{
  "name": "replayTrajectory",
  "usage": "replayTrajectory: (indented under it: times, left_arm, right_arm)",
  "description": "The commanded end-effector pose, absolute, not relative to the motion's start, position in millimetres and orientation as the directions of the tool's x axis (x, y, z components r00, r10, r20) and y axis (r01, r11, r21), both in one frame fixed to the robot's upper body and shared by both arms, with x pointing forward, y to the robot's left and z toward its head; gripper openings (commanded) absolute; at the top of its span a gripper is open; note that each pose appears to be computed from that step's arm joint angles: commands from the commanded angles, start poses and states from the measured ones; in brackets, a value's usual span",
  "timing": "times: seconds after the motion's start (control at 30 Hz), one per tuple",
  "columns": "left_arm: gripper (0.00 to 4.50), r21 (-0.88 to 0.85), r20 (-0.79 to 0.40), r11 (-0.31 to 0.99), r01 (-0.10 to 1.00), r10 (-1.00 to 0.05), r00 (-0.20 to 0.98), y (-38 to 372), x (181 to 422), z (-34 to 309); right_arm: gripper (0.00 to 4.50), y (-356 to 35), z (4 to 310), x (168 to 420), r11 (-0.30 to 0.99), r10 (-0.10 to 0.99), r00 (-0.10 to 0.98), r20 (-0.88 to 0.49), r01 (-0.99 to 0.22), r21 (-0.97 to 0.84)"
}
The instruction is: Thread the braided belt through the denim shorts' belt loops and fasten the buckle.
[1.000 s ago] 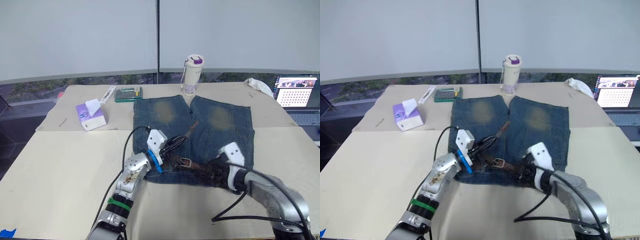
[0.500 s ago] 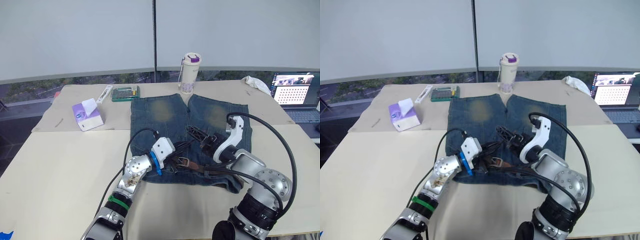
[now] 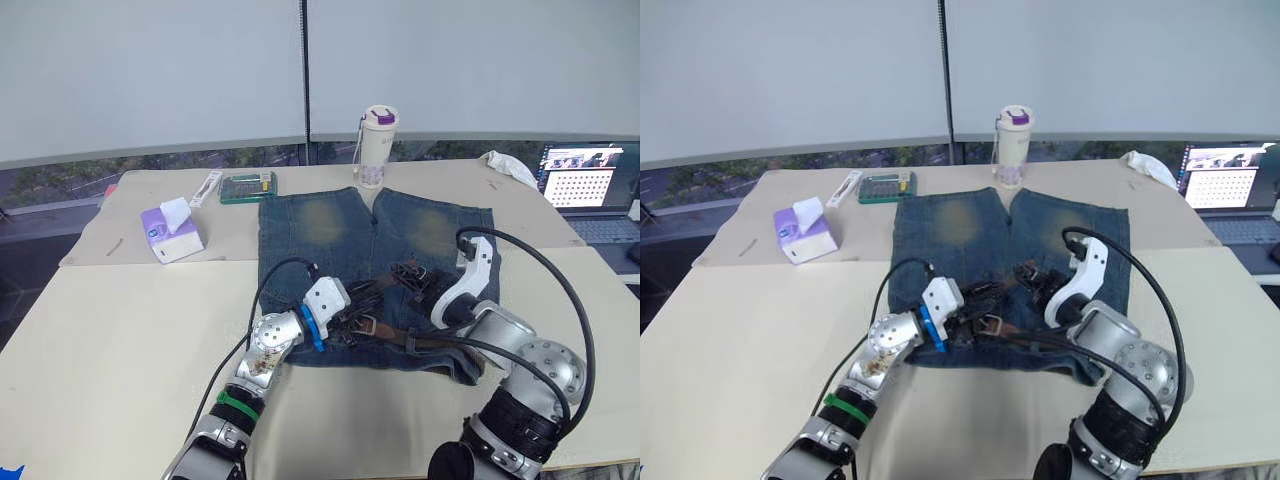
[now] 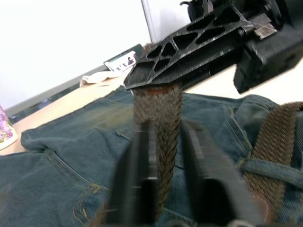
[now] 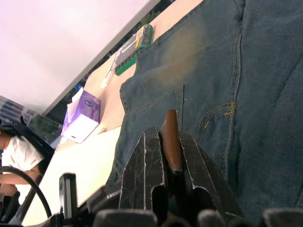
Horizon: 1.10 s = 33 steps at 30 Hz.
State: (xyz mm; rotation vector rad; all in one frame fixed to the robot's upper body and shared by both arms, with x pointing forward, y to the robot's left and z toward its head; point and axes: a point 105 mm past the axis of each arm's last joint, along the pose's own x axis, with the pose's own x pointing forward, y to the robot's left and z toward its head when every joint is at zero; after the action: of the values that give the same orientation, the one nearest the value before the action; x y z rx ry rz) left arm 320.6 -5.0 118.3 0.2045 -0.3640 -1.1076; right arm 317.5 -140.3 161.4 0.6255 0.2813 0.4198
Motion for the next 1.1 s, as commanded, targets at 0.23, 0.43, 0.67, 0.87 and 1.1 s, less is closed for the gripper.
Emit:
replayTrajectory:
  times: [0.23,0.43,0.67,0.87,1.1]
  left_arm:
    - [4.46,0.181,0.293,0.412,0.893,-0.889,0.351,34,319,147]
    - [4.46,0.138,0.248,0.466,0.874,-0.870,0.425,62,341,146]
    - [2.33,0.130,0.189,0.433,0.892,-0.894,0.407,56,347,133]
    - [0.30,0.160,0.137,0.348,0.924,-0.935,0.328,36,337,121]
    - [0.05,0.165,0.082,0.304,0.938,-0.952,0.294,21,331,107]
  right_arm:
    - [0.00,-185,153,312,0.885,0.359,0.904,-0.231,-0.250,0.393]
    - [0.00,-215,143,310,0.960,0.274,0.909,-0.312,-0.239,0.146]
    - [0.00,-219,129,307,0.960,0.264,0.895,-0.361,-0.281,0.004]
    - [0.00,-213,130,307,0.956,0.279,0.895,-0.347,-0.293,0.013]
    - [0.00,-212,131,307,0.955,0.283,0.896,-0.343,-0.297,0.010]
